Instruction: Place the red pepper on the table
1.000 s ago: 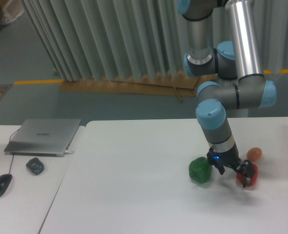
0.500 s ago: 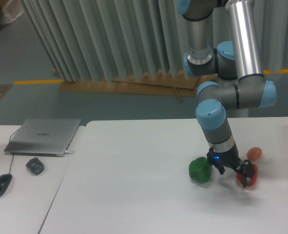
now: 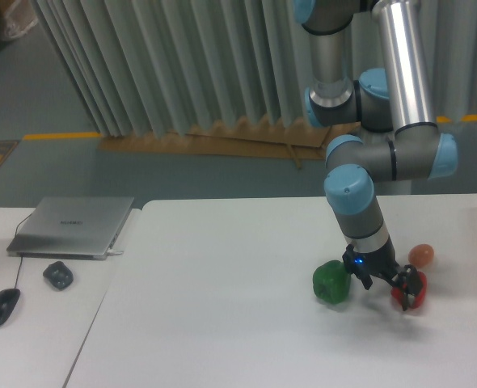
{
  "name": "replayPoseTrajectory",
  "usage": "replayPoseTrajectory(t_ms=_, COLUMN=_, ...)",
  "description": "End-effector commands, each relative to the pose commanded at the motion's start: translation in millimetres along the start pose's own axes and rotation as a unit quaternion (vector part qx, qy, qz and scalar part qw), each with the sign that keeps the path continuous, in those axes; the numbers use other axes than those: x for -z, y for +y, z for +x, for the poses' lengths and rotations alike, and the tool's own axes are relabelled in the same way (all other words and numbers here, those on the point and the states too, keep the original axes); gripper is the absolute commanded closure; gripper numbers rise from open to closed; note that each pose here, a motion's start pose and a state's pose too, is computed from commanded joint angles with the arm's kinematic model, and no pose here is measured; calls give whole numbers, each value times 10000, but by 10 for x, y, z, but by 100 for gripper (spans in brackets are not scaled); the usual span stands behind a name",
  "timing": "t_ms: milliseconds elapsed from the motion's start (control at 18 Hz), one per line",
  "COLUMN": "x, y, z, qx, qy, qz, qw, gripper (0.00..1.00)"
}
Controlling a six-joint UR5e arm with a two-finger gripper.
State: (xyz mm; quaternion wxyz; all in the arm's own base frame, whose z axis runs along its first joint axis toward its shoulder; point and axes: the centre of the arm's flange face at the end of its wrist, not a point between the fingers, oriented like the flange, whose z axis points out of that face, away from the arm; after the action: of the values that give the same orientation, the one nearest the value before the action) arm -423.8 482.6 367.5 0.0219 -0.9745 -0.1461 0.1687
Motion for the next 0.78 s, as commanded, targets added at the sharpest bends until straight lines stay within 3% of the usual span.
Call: replayPoseTrajectory(t_ms=778, x=20, y=21, z=-37, qx=34, qy=-10, qz=13, qw=10000, gripper=0)
